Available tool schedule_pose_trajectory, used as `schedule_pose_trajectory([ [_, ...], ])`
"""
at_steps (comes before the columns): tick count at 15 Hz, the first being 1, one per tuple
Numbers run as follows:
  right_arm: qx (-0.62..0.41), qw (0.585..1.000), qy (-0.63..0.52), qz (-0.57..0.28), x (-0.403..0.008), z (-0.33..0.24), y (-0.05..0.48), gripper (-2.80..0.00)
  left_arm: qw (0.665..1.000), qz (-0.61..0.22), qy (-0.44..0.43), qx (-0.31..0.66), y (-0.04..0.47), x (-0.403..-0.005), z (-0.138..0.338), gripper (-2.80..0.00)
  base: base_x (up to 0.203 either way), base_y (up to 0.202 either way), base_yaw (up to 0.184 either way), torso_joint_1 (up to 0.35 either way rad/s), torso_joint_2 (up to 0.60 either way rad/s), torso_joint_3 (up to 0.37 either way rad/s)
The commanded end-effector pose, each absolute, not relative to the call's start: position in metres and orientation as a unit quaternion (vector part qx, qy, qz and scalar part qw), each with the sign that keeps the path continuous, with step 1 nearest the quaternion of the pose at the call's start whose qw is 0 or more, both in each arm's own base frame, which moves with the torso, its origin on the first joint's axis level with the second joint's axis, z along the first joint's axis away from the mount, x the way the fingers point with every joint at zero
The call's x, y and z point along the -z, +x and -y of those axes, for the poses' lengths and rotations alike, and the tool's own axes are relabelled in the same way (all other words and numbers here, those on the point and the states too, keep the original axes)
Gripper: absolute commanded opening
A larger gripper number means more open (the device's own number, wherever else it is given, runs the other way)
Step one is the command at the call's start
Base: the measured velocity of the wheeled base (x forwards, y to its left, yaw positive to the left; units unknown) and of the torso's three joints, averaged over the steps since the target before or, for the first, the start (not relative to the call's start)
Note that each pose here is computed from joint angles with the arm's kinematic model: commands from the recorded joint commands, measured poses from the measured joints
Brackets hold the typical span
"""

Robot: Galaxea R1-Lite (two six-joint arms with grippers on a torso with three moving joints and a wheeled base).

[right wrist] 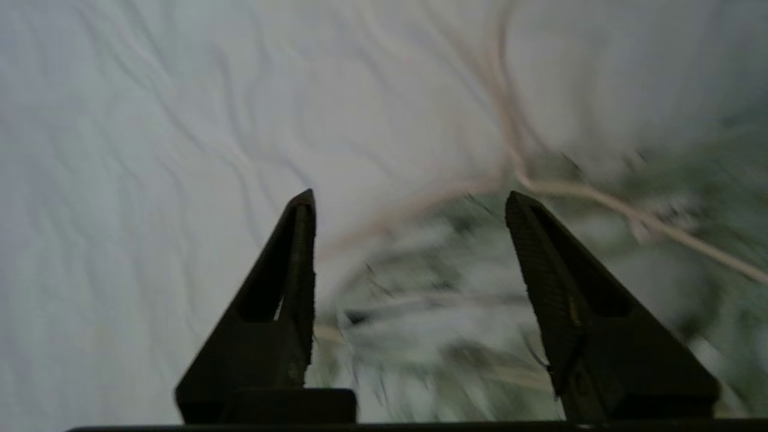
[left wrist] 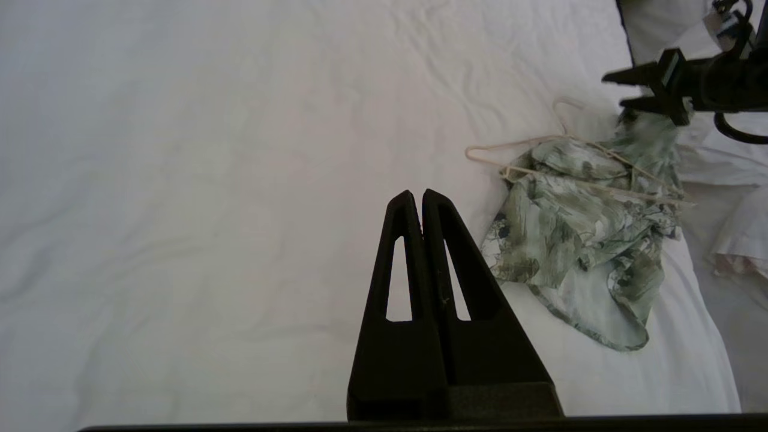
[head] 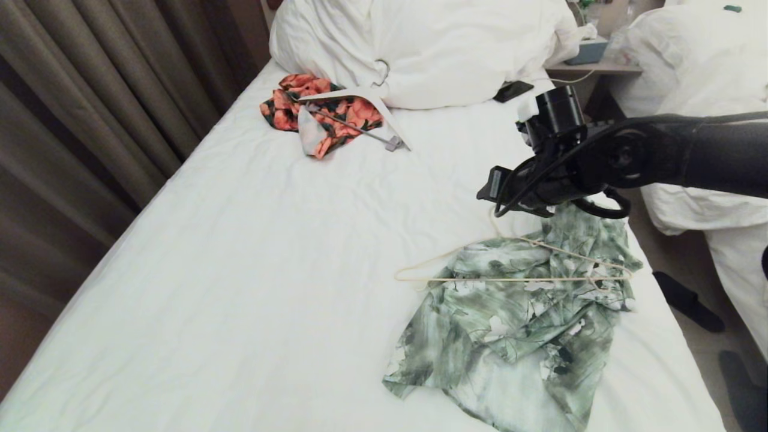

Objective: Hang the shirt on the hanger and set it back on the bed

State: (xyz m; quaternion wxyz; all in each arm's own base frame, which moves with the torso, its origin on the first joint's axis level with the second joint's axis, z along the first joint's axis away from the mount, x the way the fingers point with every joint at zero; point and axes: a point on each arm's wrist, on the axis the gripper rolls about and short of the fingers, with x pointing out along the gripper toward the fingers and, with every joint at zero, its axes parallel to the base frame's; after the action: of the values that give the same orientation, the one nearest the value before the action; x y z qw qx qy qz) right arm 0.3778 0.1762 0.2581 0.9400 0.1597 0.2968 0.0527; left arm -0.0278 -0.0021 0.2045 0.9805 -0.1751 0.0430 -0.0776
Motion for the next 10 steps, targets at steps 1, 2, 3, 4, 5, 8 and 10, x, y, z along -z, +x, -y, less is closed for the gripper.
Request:
schedule_pose_trajectory([
  [1, -0.038, 0.931, 0.144, -0.332, -0.272, -0.165, 0.353, 0.0, 0.981, -0.023, -0.175, 0.08, -0.036, -0.204, 0.002, -2.8, 0.0, 0.0, 0.0, 0.0, 0.0, 0.0],
  [2, -0.027, 0.929, 0.137, -0.341, -0.284, -0.157, 0.337, 0.0, 0.981, -0.02, -0.175, 0.082, -0.037, -0.205, 0.002, -2.8, 0.0, 0.0, 0.0, 0.0, 0.0, 0.0],
  [3, -0.014, 0.928, 0.13, -0.348, -0.291, -0.15, 0.323, 0.0, 0.981, -0.019, -0.175, 0.082, -0.038, -0.204, 0.002, -2.8, 0.0, 0.0, 0.0, 0.0, 0.0, 0.0],
  [4, -0.001, 0.929, 0.124, -0.349, -0.298, -0.142, 0.307, -2.8, 0.981, -0.015, -0.175, 0.086, -0.04, -0.203, 0.002, -2.8, 0.0, 0.0, 0.0, 0.0, 0.0, 0.0],
  [5, 0.007, 0.931, 0.121, -0.346, -0.304, -0.133, 0.291, -2.8, 0.981, -0.011, -0.174, 0.09, -0.042, -0.201, 0.002, -2.8, 0.0, 0.0, 0.0, 0.0, 0.0, 0.0],
  [8, 0.018, 0.931, 0.113, -0.345, -0.313, -0.11, 0.243, -2.8, 0.981, 0.004, -0.172, 0.086, -0.048, -0.199, 0.002, -2.8, 0.0, 0.0, 0.0, 0.0, 0.0, 0.0],
  [10, 0.031, 0.93, 0.103, -0.351, -0.308, -0.096, 0.214, -2.8, 0.982, 0.021, -0.172, 0.081, -0.055, -0.199, 0.002, -2.8, 0.0, 0.0, 0.0, 0.0, 0.0, 0.0],
])
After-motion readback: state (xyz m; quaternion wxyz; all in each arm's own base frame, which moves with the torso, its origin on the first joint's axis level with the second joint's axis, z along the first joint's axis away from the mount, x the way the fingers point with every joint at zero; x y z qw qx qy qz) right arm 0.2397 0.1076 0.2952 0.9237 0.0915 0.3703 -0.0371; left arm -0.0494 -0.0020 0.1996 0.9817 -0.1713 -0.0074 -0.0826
